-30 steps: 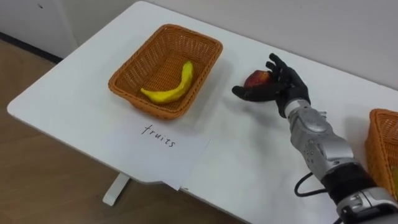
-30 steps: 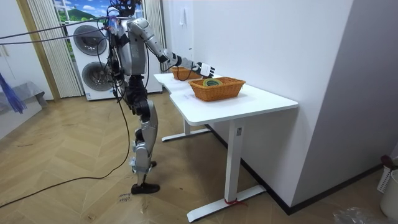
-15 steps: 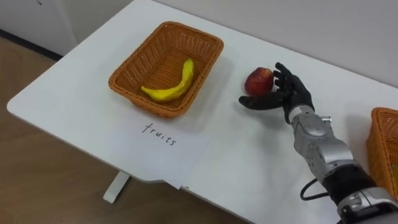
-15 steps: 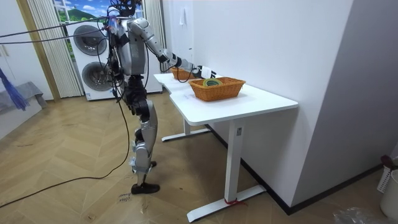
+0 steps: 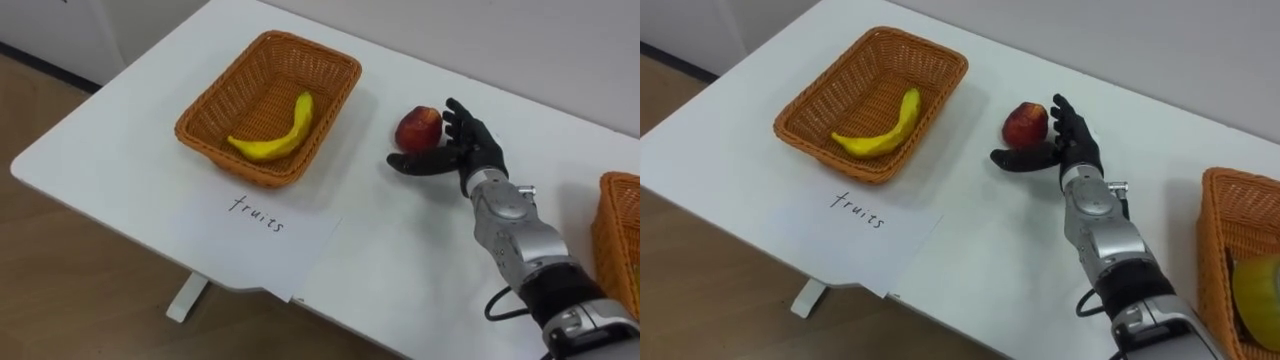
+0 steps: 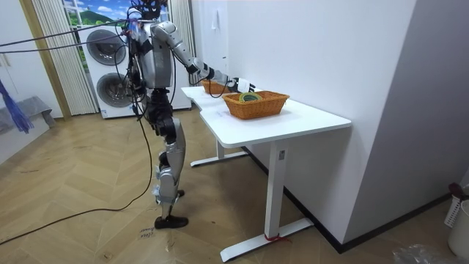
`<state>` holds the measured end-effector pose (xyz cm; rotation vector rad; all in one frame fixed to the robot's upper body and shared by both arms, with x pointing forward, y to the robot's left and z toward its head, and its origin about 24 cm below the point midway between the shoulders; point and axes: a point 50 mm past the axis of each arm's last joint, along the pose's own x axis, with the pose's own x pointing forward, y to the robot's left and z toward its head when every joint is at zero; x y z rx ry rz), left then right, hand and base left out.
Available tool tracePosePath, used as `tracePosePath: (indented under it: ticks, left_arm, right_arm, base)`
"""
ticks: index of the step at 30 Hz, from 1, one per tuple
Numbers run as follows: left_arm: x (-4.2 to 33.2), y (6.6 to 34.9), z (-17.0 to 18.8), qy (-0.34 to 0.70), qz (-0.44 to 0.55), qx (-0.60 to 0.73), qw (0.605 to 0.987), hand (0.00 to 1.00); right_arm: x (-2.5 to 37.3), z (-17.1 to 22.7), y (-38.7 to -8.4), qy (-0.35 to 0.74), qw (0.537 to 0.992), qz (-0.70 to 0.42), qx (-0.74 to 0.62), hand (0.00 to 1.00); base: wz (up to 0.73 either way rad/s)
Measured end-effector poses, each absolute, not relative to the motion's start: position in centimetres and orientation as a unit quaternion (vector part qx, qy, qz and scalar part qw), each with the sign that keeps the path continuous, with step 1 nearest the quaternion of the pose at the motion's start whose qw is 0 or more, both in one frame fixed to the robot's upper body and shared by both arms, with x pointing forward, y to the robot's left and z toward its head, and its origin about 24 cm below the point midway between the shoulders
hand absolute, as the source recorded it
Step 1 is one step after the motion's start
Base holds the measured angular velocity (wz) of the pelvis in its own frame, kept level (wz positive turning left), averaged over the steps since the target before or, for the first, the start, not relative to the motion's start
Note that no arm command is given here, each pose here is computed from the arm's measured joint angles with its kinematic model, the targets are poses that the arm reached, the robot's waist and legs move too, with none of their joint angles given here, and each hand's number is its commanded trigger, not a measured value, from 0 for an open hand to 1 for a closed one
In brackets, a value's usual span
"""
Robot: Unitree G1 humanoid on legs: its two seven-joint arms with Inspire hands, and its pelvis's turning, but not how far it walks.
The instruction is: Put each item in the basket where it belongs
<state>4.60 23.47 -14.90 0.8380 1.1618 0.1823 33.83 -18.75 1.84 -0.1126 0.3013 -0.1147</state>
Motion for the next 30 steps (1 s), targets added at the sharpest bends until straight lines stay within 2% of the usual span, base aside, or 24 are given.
tracePosePath:
  ticks: [30]
  left_arm:
    - [4.60,23.18,-15.01,0.526,0.068,0.383,0.756,0.00]
  right_arm:
    - [34.14,2.34,-18.89,0.140,0.987,-0.049,-0.054,0.00]
  base:
    - [0.00]
